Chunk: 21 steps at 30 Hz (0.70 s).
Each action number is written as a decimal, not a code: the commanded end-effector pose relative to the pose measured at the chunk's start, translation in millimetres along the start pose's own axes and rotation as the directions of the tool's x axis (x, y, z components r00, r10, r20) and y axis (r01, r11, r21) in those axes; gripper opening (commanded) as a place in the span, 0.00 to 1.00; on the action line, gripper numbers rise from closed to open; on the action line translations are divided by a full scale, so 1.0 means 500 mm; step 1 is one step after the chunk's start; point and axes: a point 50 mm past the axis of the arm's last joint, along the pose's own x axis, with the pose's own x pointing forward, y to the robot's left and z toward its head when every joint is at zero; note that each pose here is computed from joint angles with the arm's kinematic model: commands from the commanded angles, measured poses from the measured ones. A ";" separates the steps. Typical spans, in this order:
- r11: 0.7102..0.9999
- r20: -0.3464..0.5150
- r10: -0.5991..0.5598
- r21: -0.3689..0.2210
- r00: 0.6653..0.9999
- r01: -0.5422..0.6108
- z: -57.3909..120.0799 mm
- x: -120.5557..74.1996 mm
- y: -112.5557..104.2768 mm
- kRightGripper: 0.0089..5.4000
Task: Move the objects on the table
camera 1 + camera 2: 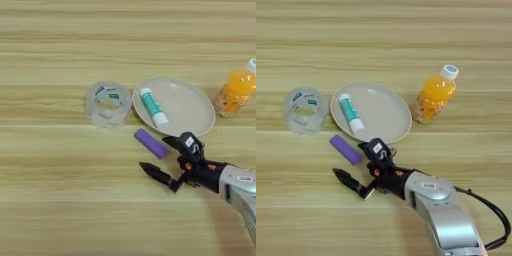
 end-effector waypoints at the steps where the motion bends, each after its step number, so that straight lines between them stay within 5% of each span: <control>1: 0.997 0.048 -0.039 -0.060 0.998 0.041 0.034 0.002 -0.018 1.00; 21: 0.998 0.052 -0.029 -0.049 0.998 0.031 0.034 0.006 -0.015 0.47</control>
